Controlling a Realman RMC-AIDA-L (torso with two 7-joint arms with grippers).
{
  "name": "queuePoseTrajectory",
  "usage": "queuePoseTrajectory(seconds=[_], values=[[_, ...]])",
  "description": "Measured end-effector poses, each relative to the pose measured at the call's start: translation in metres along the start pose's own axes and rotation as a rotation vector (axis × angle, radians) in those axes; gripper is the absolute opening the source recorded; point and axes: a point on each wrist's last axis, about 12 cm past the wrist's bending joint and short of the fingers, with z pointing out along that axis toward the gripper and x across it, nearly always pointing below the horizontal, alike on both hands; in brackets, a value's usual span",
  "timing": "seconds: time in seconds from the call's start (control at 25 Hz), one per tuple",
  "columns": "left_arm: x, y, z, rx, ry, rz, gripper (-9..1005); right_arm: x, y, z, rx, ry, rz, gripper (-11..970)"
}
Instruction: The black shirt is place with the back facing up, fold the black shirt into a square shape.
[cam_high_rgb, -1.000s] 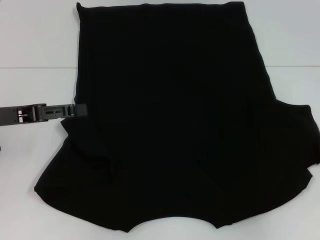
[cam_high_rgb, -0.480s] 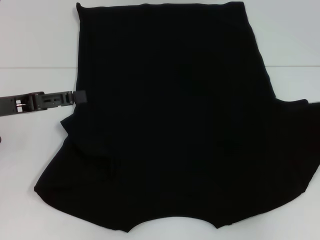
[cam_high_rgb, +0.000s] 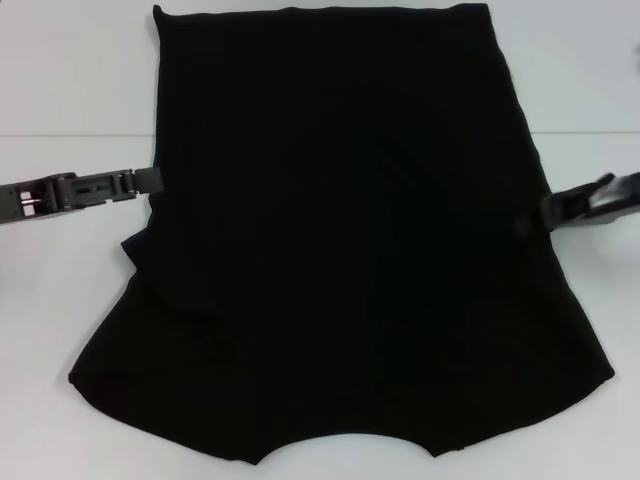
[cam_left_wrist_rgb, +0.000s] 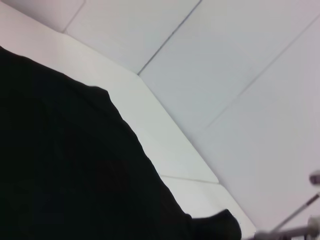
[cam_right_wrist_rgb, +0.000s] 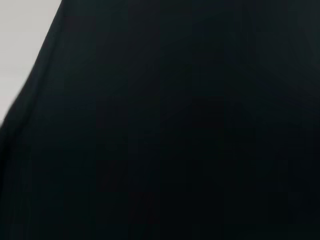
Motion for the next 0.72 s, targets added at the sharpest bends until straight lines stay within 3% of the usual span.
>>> queuePoseTrajectory(seconds=[0.16, 0.32, 0.56, 0.72], values=[[0.003, 0.003, -0.008, -0.014, -0.035, -0.015, 860, 0.004, 0.023, 0.019, 0.006, 0.106, -0.161, 22], [0.003, 0.005, -0.013, -0.022, -0.058, -0.020, 859, 0.006, 0.029, 0.022, 0.010, 0.157, -0.216, 25], [0.001, 0.005, -0.014, -0.018, -0.079, -0.018, 860, -0.003, 0.021, 0.006, -0.001, 0.130, -0.163, 30], [0.000, 0.004, -0.014, -0.010, -0.092, -0.018, 860, -0.013, 0.011, -0.006, -0.009, 0.038, -0.071, 200]])
